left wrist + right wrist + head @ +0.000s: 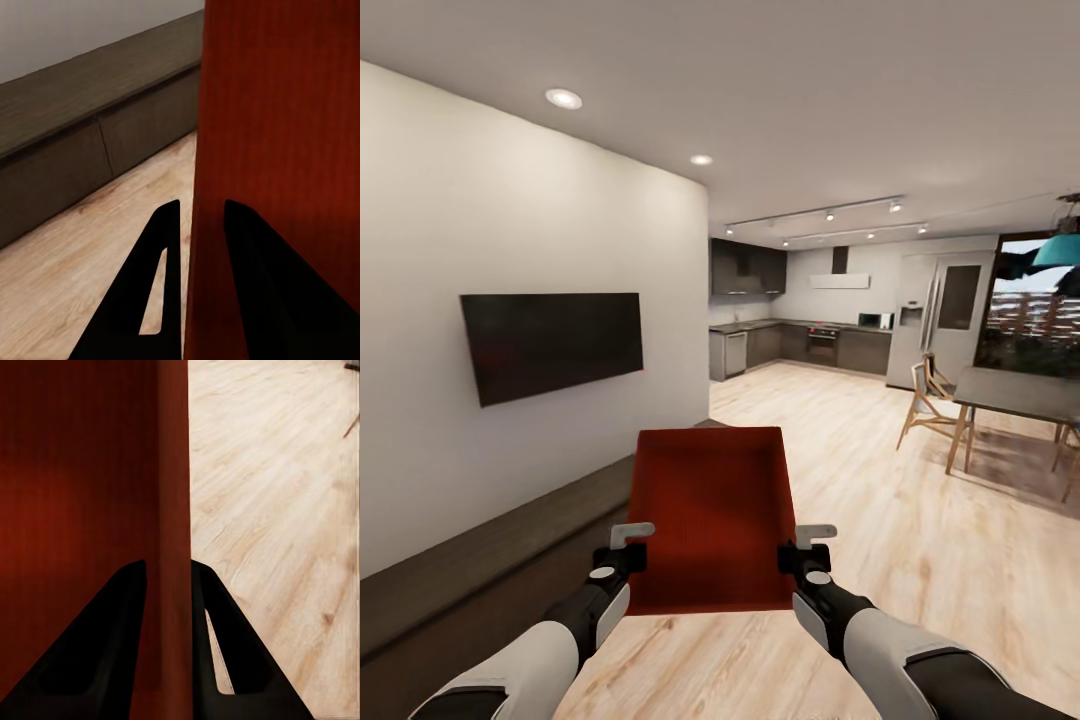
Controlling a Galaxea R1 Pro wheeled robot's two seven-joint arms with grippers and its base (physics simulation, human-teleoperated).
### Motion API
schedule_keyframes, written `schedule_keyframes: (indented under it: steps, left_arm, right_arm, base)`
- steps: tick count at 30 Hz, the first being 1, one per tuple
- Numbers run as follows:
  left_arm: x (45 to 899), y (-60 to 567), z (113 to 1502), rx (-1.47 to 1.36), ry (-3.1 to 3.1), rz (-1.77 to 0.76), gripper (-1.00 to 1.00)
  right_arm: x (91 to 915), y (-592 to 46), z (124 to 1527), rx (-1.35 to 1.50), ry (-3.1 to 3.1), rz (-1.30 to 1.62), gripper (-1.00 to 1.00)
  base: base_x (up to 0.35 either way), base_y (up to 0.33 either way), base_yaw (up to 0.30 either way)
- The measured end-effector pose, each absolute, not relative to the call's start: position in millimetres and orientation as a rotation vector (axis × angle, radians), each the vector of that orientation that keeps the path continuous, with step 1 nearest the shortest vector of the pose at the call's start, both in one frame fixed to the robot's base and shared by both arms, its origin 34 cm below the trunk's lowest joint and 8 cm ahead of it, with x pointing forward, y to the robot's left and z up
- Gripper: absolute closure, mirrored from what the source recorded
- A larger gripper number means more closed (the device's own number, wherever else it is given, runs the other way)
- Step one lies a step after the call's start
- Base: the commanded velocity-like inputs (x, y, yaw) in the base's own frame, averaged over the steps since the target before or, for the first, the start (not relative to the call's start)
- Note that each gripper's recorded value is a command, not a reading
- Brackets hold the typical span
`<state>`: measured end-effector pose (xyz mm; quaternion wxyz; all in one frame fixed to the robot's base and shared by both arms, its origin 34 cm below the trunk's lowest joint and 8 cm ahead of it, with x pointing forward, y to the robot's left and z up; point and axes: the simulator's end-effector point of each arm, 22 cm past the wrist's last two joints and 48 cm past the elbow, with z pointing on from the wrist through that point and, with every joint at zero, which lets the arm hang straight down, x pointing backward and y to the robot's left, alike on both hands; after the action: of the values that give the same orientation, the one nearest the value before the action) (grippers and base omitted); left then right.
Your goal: Move the two storage containers from the living room to the garage. In the garage, place one container on the floor and stack the other container on top of it (either order is fine).
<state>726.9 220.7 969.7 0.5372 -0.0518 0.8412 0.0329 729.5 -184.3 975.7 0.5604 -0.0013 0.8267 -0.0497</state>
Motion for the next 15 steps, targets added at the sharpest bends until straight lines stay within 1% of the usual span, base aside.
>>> schedule_keyframes:
  steps: [15]
  left_arm:
    - [727.3,220.9,970.3,-0.122,2.000,0.078,1.00]
  right_arm:
    - [729.6,-184.1,976.1,-0.002,1.946,-0.117,1.00]
  base:
    - [0.000,0.000,-0.282]
